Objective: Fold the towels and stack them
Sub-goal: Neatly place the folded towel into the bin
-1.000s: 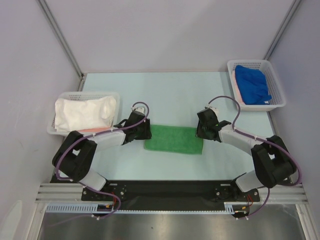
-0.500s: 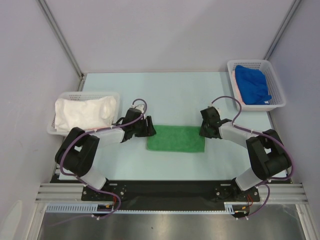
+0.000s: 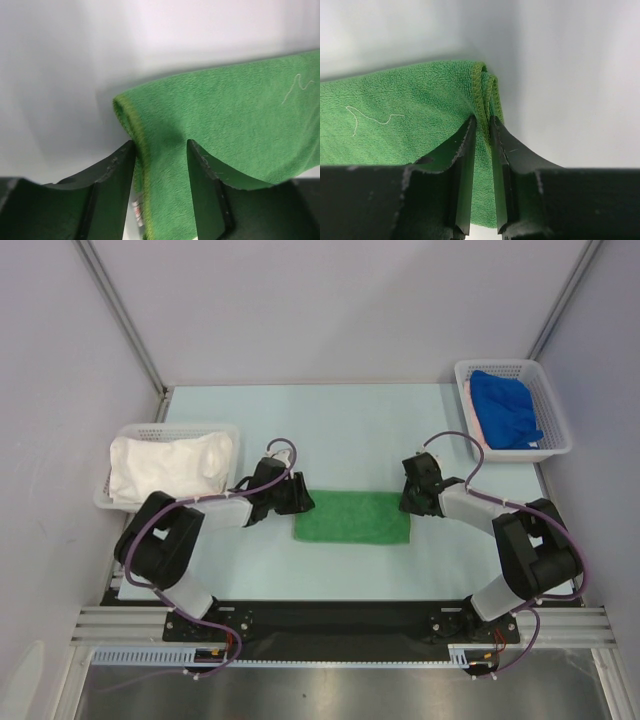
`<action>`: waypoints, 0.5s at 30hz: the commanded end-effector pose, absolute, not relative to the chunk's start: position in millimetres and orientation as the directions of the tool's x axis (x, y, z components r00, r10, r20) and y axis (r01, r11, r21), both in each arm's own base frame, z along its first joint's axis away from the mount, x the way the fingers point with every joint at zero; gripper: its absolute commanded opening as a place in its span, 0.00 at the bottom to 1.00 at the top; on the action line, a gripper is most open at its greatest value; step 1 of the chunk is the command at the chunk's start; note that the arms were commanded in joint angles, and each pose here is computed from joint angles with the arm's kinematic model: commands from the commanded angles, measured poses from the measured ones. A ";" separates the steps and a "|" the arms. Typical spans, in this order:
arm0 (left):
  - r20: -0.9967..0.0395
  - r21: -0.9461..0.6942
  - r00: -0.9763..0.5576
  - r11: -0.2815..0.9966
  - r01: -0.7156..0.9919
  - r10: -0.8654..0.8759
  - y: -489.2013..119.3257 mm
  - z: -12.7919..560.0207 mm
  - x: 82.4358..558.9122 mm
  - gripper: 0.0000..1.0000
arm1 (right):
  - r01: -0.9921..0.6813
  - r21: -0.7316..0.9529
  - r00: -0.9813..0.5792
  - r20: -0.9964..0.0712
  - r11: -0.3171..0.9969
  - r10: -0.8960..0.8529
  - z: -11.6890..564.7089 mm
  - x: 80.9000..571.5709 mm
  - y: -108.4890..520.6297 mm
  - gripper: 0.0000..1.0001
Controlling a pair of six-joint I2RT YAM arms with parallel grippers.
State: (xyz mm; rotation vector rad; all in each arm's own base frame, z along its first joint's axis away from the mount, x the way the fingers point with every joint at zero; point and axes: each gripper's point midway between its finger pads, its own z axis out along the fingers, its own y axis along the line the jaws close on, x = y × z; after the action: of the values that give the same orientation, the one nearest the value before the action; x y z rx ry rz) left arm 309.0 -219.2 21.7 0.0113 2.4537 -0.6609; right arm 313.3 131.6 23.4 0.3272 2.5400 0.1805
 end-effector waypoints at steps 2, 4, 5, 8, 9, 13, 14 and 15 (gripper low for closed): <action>-0.382 -0.373 -0.922 0.924 0.087 -0.068 -213.2 -32.1 262.8 0.51 | 0.178 0.219 -0.778 -0.565 0.959 0.273 33.7 326.9 132.8 0.23; -0.374 -0.369 -0.925 0.926 0.081 -0.068 -216.1 -35.9 262.8 0.50 | 0.176 0.221 -0.780 -0.563 0.959 0.273 33.7 327.2 133.2 0.23; -0.370 -0.370 -0.927 0.926 0.080 -0.068 -217.5 -37.2 261.8 0.49 | 0.173 0.224 -0.777 -0.567 0.959 0.273 35.7 327.9 133.7 0.23; -0.374 -0.362 -0.925 0.929 0.077 -0.069 -219.6 -37.5 263.6 0.32 | 0.168 0.230 -0.774 -0.571 0.958 0.273 38.1 329.5 134.9 0.26; -0.384 -0.359 -0.921 0.930 0.077 -0.071 -220.3 -35.0 266.7 0.28 | 0.160 0.234 -0.775 -0.571 0.959 0.269 39.4 329.6 136.6 0.27; -0.407 -0.286 -0.912 0.955 0.083 -0.043 -211.0 -26.8 275.3 0.00 | 0.147 0.247 -0.767 -0.584 0.958 0.268 48.1 331.2 137.9 0.45; -0.425 -0.256 -0.905 0.964 0.079 -0.039 -207.0 -23.2 280.9 0.00 | 0.146 0.251 -0.764 -0.585 0.957 0.270 51.4 331.0 138.2 0.56; -0.442 -0.208 -0.896 0.976 0.071 -0.029 -201.6 -15.9 288.8 0.00 | 0.139 0.258 -0.755 -0.597 0.956 0.270 58.6 332.4 138.6 0.61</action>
State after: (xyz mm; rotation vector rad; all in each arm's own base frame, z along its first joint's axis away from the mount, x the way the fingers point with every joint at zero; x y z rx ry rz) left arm 313.6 -246.0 17.7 0.0093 2.4810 -0.6329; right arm 316.1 132.9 26.5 0.3048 2.5299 0.1994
